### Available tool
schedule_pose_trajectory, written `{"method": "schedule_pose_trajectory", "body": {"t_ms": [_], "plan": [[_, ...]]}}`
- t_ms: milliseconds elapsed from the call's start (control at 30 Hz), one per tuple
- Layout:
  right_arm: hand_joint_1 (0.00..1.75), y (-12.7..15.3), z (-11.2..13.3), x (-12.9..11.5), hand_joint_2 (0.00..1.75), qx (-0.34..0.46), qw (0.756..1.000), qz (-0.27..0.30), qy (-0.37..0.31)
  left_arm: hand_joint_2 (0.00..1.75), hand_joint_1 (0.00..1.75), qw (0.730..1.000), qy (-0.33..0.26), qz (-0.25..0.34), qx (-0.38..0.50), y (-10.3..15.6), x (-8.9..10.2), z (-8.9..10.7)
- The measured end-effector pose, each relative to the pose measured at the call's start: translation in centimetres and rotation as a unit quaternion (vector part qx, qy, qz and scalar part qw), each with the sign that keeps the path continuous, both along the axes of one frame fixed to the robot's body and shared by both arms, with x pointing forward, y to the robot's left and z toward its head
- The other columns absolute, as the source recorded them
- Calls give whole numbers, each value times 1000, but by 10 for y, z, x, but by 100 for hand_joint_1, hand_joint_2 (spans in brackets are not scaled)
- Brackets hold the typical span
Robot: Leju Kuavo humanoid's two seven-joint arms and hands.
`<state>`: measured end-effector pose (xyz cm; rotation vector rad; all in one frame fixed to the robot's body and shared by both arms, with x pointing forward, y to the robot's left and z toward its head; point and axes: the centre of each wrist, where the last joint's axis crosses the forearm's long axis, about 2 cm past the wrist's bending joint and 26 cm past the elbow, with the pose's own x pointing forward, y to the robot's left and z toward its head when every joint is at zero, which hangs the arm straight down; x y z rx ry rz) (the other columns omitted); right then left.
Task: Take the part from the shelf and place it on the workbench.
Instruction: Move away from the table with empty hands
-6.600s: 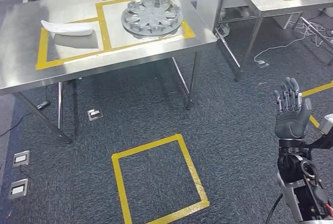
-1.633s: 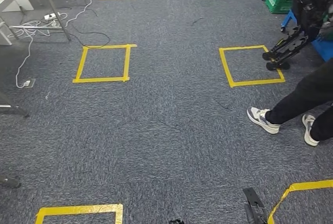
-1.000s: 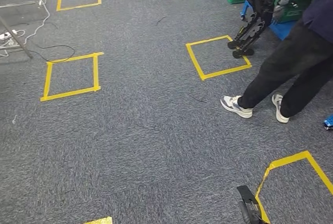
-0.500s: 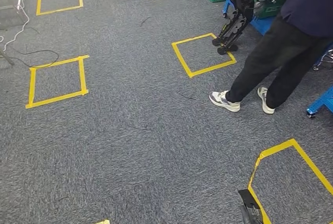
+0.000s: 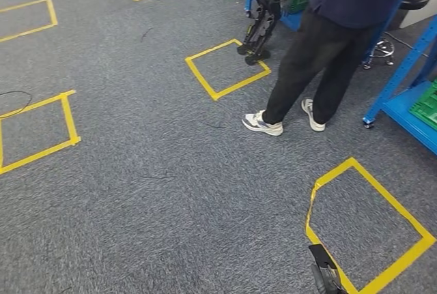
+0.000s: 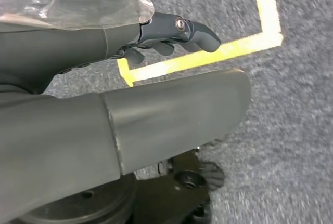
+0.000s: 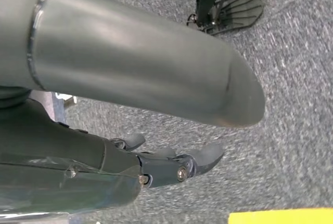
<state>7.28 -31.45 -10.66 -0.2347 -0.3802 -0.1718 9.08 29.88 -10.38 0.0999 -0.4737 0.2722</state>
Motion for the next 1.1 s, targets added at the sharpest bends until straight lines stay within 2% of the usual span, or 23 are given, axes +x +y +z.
{"method": "schedule_pose_trajectory", "body": {"t_ms": [1100], "plan": [[0,0,0,0,0,-2,1000,-12,8,0,0,1000,2,-9,-2,-2,6,1]]}}
